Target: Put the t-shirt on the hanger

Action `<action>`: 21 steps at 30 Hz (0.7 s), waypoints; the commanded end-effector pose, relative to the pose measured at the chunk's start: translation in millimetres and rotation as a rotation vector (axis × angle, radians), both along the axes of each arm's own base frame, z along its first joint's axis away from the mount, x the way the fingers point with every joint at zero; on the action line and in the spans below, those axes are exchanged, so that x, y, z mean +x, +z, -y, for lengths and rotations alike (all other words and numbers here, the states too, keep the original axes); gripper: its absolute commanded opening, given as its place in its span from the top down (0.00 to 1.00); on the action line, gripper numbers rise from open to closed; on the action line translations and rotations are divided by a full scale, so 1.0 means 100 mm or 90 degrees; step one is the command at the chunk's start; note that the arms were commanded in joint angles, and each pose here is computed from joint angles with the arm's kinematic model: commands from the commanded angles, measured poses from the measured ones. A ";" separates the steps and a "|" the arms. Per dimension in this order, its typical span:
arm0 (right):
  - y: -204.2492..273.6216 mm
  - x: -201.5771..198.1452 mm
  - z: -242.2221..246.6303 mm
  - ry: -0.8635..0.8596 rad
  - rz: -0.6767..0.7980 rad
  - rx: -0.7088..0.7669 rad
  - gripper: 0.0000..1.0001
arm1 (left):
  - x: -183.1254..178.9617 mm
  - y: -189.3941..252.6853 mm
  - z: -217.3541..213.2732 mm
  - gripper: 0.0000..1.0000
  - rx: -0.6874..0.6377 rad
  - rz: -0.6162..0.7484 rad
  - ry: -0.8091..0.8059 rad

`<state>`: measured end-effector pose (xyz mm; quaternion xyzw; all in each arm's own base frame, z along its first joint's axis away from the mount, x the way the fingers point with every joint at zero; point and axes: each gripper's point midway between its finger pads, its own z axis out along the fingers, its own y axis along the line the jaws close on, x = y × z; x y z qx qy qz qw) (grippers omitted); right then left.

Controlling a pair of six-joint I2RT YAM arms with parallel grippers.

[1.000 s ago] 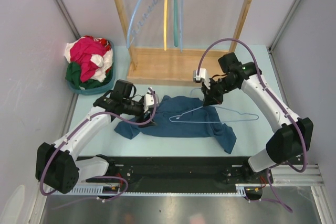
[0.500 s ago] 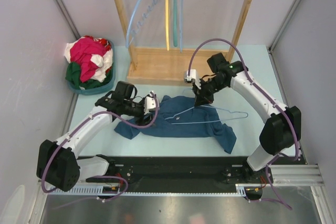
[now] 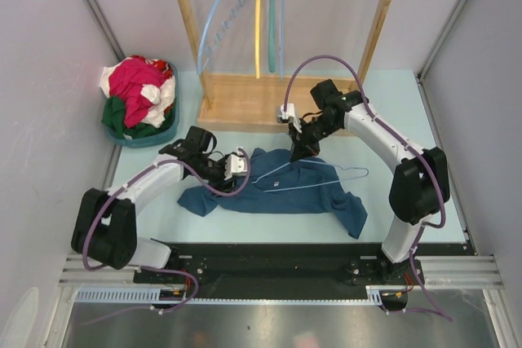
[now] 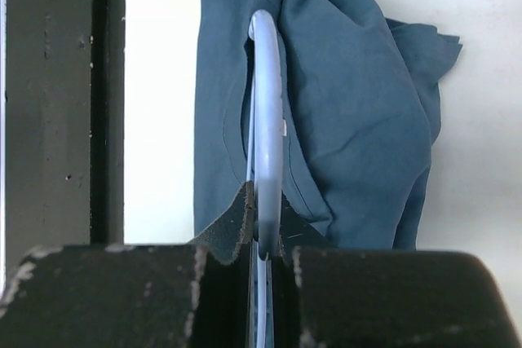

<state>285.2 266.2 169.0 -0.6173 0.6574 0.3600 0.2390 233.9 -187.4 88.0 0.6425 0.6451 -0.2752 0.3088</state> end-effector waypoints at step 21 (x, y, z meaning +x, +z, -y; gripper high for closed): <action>-0.02 0.07 -0.16 0.037 0.012 0.089 1.00 | 0.48 0.12 0.08 0.59 -0.007 0.098 -0.034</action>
